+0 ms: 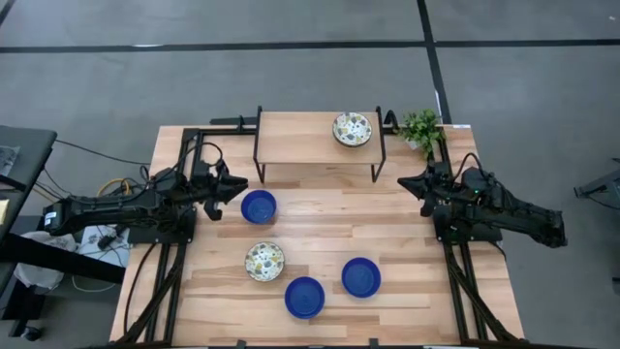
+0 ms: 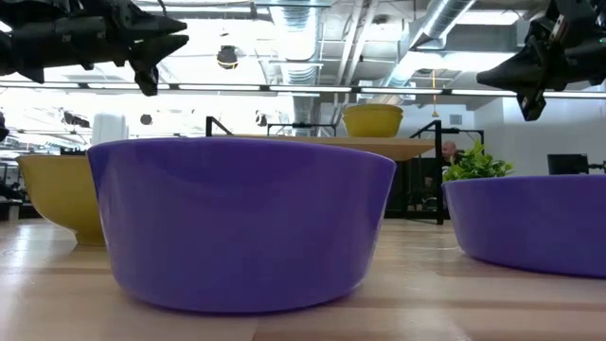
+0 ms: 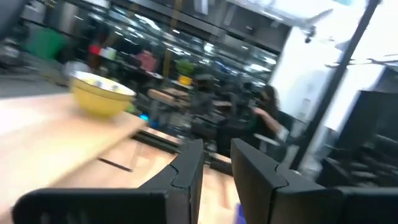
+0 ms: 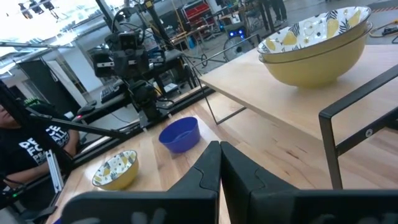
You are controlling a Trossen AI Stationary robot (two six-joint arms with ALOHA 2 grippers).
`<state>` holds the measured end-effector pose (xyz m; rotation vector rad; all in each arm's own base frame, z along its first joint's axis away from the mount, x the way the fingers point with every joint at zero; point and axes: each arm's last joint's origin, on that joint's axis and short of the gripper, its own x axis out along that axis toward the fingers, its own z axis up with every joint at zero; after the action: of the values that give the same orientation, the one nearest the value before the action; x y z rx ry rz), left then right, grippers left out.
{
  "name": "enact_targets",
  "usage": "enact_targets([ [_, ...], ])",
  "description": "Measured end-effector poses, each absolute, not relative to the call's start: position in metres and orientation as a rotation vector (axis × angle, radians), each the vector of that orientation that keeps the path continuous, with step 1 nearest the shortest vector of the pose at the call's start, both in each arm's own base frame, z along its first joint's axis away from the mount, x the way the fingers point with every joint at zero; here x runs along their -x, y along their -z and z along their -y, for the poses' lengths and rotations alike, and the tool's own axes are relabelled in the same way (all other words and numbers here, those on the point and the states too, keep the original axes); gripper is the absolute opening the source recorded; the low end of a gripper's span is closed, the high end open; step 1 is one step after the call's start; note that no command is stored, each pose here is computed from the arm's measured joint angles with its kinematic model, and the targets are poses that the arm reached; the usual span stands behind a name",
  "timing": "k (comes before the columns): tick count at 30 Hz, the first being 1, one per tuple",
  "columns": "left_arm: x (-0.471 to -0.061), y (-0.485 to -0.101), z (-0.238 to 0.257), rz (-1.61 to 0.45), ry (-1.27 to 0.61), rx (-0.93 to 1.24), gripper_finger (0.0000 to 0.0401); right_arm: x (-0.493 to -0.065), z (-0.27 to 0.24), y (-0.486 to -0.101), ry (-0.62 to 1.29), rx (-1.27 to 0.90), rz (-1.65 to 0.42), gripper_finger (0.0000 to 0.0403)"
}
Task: Pick & Place Mini bowls
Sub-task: Stack the white patterned bowl on top of the white patterned bowls on the shelf
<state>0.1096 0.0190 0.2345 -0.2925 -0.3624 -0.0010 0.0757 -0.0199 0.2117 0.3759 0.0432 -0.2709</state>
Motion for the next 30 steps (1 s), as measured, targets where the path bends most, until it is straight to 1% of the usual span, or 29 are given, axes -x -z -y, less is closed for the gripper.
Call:
enact_targets([
  [3, -0.110, -0.236, -0.017, 0.344, 0.076, 0.300, 0.0082, -0.076, 0.020, -0.212, 0.271, -0.376, -0.043, 0.0000],
  [7, -0.117, -0.251, -0.016, 0.300, 0.160, 0.310, 0.0082, -0.076, 0.020, -0.212, 0.271, -0.376, -0.042, 0.0000],
  [11, -0.137, -0.265, -0.018, 0.109, 0.205, 0.353, 0.0082, -0.076, 0.020, -0.212, 0.270, -0.376, -0.041, 0.0000],
  [16, -0.169, -0.271, -0.021, -0.198, 0.279, 0.423, 0.0082, -0.076, 0.020, -0.212, 0.270, -0.376, -0.041, 0.0000],
  [20, -0.187, -0.261, -0.023, -0.447, 0.321, 0.510, 0.0082, -0.076, 0.020, -0.212, 0.270, -0.376, -0.041, 0.0000],
  [24, -0.193, -0.241, -0.022, -0.652, 0.305, 0.580, 0.0082, -0.076, 0.020, -0.212, 0.270, -0.376, -0.042, 0.0000],
  [26, -0.194, -0.235, -0.022, -0.713, 0.296, 0.613, 0.0082, -0.076, 0.020, -0.212, 0.270, -0.371, -0.044, 0.0000],
  [30, -0.195, -0.232, -0.022, -0.741, 0.299, 0.684, 0.0082, -0.076, 0.020, -0.212, 0.271, -0.368, -0.044, 0.0000],
])
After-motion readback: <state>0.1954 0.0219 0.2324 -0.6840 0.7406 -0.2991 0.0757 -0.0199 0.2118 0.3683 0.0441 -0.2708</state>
